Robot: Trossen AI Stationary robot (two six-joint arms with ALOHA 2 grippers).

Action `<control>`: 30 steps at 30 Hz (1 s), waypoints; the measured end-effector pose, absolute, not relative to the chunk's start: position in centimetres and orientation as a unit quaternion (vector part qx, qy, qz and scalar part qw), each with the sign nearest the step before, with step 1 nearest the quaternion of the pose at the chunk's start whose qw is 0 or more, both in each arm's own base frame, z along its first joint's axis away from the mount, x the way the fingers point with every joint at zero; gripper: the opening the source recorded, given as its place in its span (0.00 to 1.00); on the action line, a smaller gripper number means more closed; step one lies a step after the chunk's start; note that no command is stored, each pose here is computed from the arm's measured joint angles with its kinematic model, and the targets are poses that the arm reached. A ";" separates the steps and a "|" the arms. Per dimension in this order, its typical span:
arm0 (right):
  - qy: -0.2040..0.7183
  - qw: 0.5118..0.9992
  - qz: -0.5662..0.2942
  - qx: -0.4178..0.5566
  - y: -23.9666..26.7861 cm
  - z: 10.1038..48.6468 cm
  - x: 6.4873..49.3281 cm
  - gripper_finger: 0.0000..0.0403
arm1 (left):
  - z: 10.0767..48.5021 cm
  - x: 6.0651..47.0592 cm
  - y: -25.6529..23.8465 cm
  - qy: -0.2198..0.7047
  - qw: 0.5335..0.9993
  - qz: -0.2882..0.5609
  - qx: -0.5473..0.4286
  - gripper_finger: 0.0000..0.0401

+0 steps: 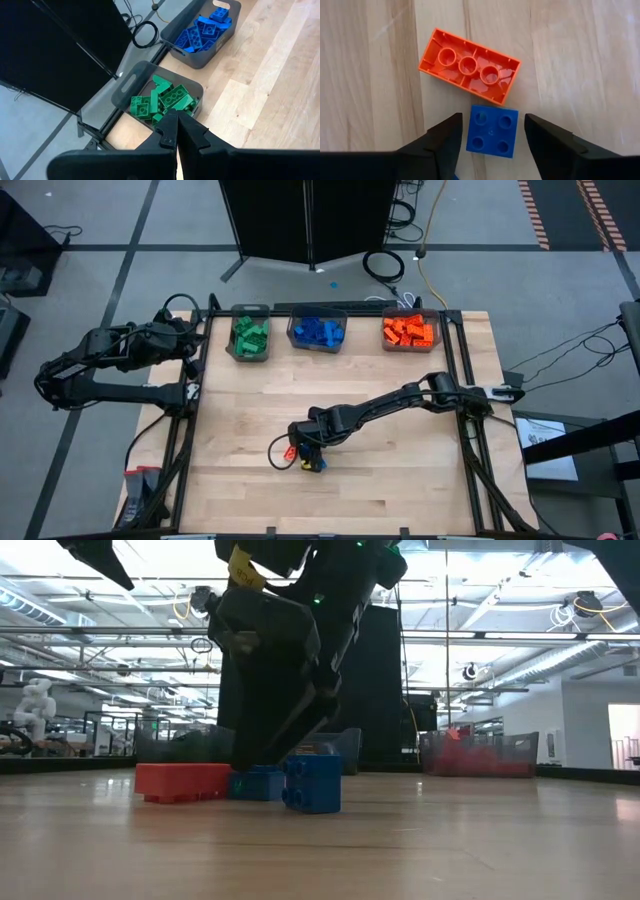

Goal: Sort blocks
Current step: Put the blue game piece into the middle black bin

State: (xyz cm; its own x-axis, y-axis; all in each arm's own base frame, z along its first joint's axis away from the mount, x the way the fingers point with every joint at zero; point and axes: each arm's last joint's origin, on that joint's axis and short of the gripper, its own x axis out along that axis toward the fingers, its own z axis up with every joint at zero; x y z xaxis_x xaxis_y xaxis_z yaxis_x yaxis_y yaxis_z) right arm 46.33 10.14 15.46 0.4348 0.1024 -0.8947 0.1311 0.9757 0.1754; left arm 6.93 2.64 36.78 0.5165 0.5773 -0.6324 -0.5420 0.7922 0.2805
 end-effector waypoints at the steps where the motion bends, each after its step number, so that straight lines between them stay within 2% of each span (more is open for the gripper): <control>1: 0.532 0.840 -0.009 0.110 10.1 15.5 46.3 0.51 | 36.8 6.9 2.6 0.372 0.870 0.321 0.024 0.00; 22: 0.534 0.837 0.012 0.119 10.1 15.6 46.4 0.10 | 36.8 6.9 2.6 0.372 0.870 0.322 0.023 0.00; 27: 0.534 0.837 0.013 0.118 10.1 15.6 46.4 0.08 | 36.8 6.9 2.6 0.371 0.871 0.322 0.023 0.00; 30: 0.535 0.837 0.012 0.119 10.1 15.6 46.4 0.12 | 36.8 6.9 2.6 0.372 0.871 0.322 0.023 0.00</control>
